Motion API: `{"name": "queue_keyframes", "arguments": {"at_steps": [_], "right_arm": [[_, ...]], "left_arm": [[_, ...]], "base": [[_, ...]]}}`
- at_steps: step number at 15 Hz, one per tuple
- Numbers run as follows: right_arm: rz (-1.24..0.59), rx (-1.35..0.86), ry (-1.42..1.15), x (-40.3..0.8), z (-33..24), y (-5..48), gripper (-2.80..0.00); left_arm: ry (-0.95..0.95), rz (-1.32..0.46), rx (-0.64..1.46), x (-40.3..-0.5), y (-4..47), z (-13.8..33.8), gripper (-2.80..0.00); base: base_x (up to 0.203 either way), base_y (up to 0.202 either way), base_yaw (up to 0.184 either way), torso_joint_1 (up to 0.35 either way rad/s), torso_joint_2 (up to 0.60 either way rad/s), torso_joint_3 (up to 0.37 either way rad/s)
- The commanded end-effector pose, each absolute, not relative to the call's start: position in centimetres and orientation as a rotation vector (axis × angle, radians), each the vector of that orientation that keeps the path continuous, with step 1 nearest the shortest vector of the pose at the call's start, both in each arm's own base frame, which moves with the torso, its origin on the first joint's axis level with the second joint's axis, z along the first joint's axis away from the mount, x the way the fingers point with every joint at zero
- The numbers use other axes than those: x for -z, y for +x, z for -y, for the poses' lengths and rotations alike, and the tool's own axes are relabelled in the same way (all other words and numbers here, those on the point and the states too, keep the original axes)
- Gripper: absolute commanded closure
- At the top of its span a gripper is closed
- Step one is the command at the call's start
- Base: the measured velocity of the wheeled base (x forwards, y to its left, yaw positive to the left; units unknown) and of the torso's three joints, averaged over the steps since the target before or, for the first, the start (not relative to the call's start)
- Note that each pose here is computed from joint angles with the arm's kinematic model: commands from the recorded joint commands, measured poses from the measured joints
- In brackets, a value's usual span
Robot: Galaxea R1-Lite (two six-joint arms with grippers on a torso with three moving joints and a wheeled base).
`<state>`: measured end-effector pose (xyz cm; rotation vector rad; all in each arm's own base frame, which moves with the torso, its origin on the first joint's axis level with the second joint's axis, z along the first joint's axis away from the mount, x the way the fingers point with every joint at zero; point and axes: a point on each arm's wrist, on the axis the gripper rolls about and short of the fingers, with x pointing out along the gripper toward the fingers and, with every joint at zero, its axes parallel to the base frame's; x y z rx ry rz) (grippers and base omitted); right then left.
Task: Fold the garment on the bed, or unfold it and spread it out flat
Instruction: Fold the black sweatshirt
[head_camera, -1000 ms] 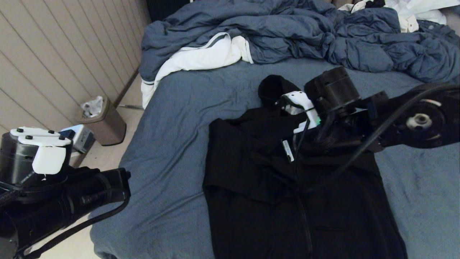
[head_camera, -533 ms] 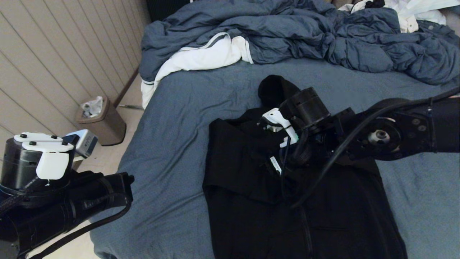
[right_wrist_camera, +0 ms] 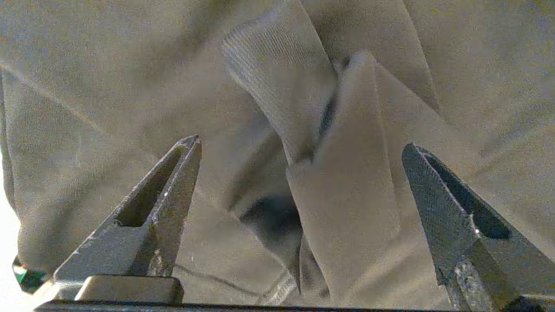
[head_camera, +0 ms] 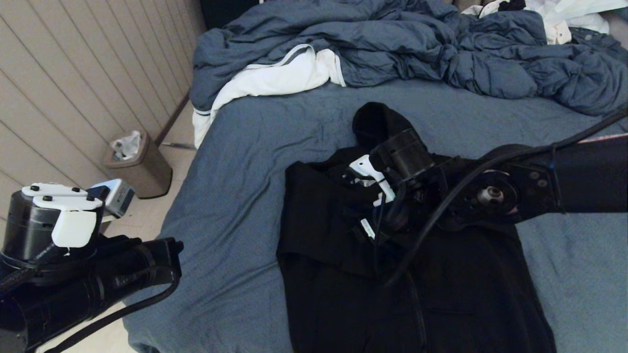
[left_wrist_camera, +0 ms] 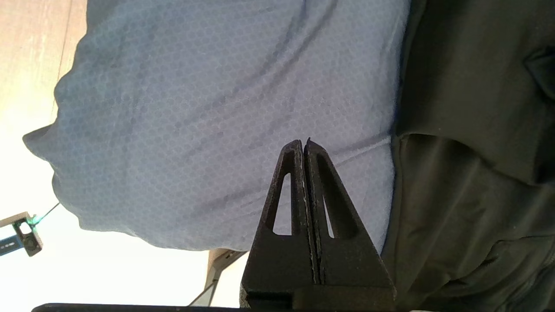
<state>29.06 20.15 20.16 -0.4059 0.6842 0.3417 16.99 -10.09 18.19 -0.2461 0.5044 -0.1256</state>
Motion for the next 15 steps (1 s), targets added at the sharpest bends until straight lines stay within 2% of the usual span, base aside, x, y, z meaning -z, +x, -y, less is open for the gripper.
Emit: {"name": "queue_keyframes", "arguments": {"at_steps": [1,3,4,10,15], "right_arm": [[-0.693,-0.329,-0.416,-19.3,-20.5,29.7,-2.8],[-0.671,-0.315,-0.418,-19.2,-20.7,30.1,-2.78],[-0.657,-0.308,-0.417,-19.3,-20.7,30.2,0.0],[-0.645,-0.289,-0.408,-19.8,-20.3,30.3,0.0],[-0.585,-0.251,-0.37,-22.0,-18.8,29.9,0.0]], "left_arm": [[-0.249,-0.504,0.122,-18.2,17.0,10.1,0.0],[-0.248,-0.505,0.122,-18.1,17.0,10.1,0.0],[-0.247,-0.507,0.123,-18.1,17.0,10.1,0.0],[-0.249,-0.51,0.128,-18.0,17.0,10.1,0.0],[-0.25,-0.513,0.135,-18.0,17.0,10.1,0.0]], "base": [[0.0,0.0,0.0,0.0,0.0,0.0],[0.0,0.0,0.0,0.0,0.0,0.0],[0.0,0.0,0.0,0.0,0.0,0.0],[0.0,0.0,0.0,0.0,0.0,0.0],[0.0,0.0,0.0,0.0,0.0,0.0]]}}
